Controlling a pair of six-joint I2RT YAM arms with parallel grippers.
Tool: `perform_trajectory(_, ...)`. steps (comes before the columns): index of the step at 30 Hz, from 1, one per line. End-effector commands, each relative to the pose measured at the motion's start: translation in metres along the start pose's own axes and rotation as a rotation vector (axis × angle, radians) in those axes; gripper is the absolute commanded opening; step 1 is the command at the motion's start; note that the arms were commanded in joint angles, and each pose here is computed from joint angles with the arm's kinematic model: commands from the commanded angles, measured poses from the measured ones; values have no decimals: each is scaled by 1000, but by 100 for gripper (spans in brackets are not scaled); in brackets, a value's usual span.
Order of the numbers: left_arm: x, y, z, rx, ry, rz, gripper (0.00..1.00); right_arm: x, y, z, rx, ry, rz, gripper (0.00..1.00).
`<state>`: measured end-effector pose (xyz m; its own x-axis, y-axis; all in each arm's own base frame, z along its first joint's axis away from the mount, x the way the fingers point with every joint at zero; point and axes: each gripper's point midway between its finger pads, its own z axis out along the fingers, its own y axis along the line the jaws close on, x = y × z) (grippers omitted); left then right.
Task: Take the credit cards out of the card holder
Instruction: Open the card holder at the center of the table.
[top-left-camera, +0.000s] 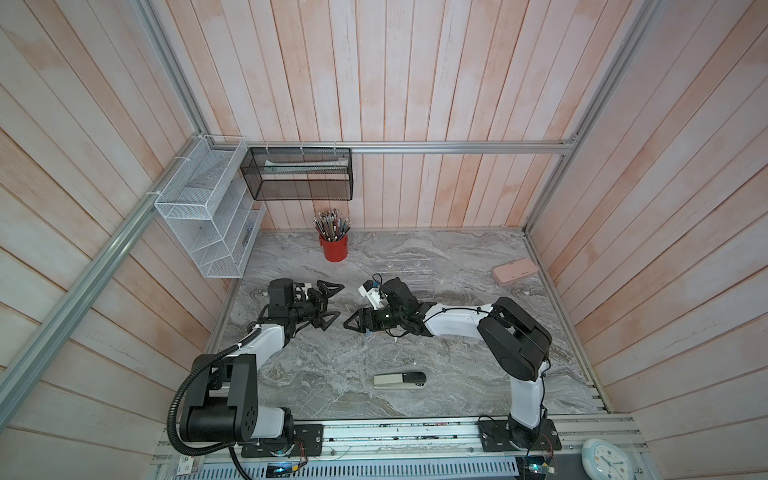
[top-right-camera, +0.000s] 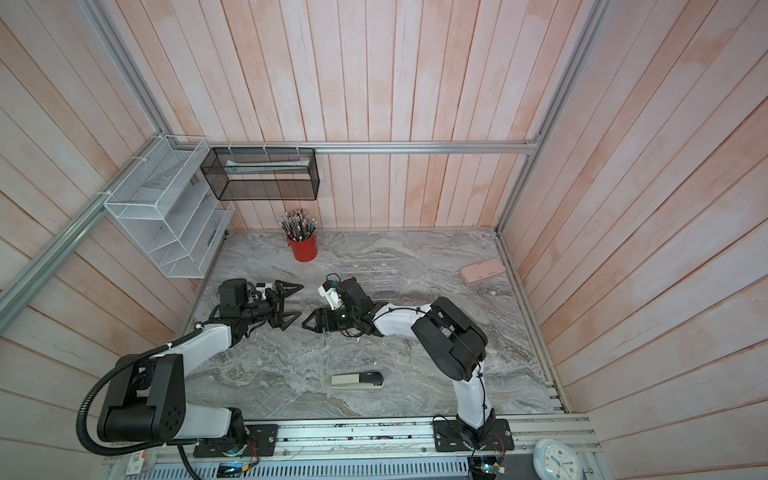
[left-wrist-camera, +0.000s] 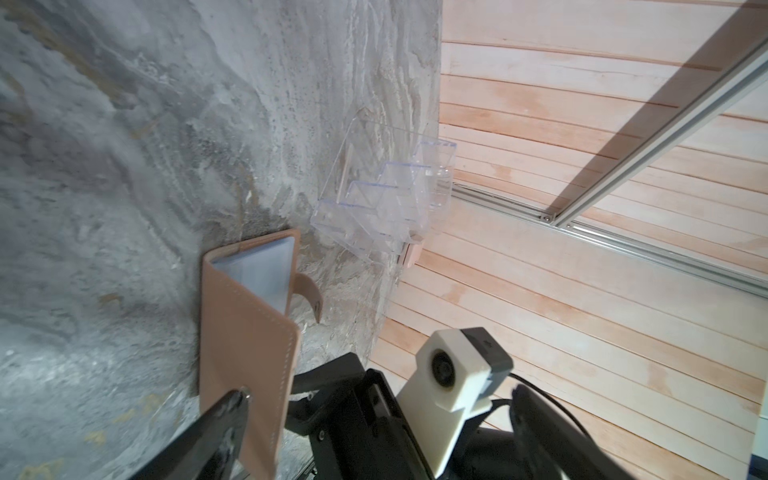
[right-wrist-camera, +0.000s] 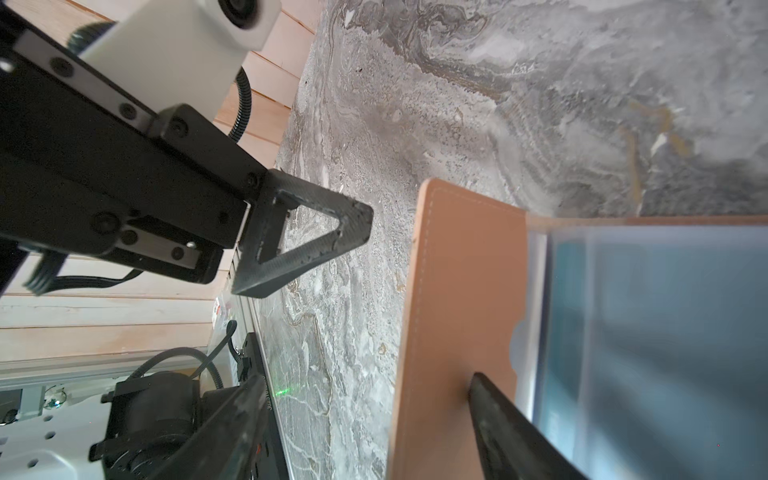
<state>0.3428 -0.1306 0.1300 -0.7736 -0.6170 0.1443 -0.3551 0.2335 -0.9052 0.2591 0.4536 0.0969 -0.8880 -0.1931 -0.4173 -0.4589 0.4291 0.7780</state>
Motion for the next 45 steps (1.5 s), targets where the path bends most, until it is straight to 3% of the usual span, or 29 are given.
perform_trajectory(1,-5,7,0,-67,-9,64,99,0,10,-5,-9,-15,-39,76)
perform_trajectory(14,5,32,32,-216,84,133,92,2,12,-10,-15,-25,-58,75)
perform_trajectory(38,9,74,37,-369,143,174,48,5,12,-16,-5,-35,-68,74)
perform_trajectory(40,11,78,37,-373,148,169,39,6,12,-17,-4,-34,-67,74)
perform_trajectory(45,11,82,36,-387,148,180,33,1,8,-32,33,-60,-60,74)
